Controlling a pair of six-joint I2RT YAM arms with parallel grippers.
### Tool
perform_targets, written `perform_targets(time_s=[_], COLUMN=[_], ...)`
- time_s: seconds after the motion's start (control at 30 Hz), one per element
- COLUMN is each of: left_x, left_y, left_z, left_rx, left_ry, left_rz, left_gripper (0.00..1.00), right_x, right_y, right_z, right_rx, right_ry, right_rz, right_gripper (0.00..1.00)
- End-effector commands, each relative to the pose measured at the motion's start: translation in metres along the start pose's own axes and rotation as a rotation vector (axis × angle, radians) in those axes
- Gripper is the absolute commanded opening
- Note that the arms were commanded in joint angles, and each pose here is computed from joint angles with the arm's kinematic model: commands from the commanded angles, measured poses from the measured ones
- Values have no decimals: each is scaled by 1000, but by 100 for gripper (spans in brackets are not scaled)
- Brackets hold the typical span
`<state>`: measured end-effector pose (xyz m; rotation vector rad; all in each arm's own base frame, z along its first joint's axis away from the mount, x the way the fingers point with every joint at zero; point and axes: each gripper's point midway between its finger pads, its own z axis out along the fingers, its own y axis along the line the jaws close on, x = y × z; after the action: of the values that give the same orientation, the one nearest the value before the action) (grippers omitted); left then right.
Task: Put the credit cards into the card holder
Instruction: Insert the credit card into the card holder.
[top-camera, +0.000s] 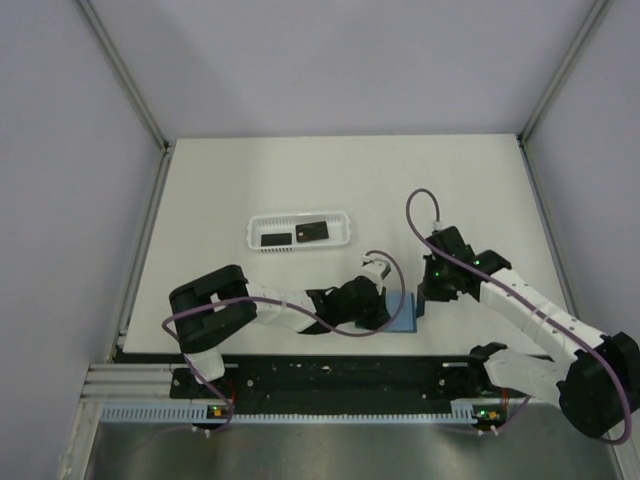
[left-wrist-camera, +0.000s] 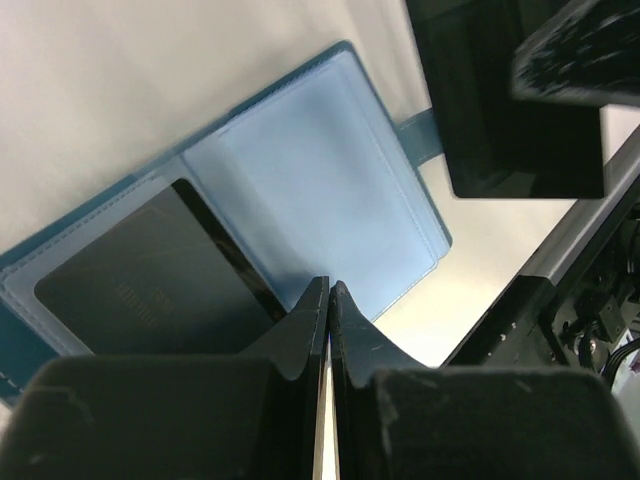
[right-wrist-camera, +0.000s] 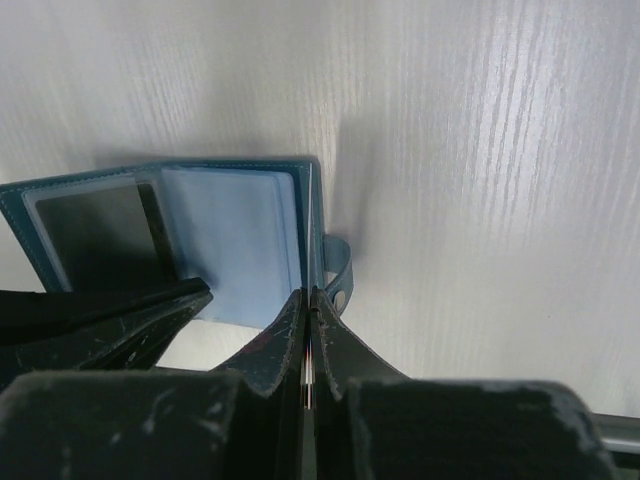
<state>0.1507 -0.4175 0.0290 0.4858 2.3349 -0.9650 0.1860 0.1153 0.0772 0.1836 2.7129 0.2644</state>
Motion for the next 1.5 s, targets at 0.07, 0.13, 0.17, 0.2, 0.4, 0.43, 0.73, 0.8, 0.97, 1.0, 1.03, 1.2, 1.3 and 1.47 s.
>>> perform_targets(time_s=[0.07,0.13,0.17,0.2,0.4,0.43,0.73,0.8,0.97,1.0,1.03,1.2,1.3,1.47], left_x=[-47,-49,-50,-49,-36,-34,-16,-9,5,7,9,15,18,25], left_y=[-38,-42,-44,-46,-36,-34,-18,-10,15,20,26,44,53,63], left_z=[-3,3,6,10,25,27,34,33,19,17,14,1,-4,-8], left_rx=[57,69,75,81,60,54,9,-20,-116,-139,-161,-234,-257,-280], left_ry=[-63,-58,-55,-50,-20,-15,40,60,97,103,107,120,124,137], left_rz=[86,104,110,112,104,103,99,96,87,86,86,80,71,53], left_gripper=[5,5,5,5,3,3,2,1,0,0,0,0,0,0], right_x=[6,7,8,8,9,9,10,10,10,10,10,11,11,11], right_y=[0,-1,-1,-2,-4,-3,-6,-6,-8,-8,-9,-10,-10,-11], right_z=[15,17,18,19,21,21,22,23,24,24,25,25,25,25], right_rx=[2,10,14,19,29,28,39,40,53,55,58,63,64,69], right_ry=[55,65,68,68,76,76,77,77,78,79,78,82,81,82], right_rz=[-6,-7,-5,-6,-8,-8,-4,-4,-3,-2,-2,-2,-2,-1], right_gripper=[0,0,0,0,0,0,0,0,0,0,0,0,0,0])
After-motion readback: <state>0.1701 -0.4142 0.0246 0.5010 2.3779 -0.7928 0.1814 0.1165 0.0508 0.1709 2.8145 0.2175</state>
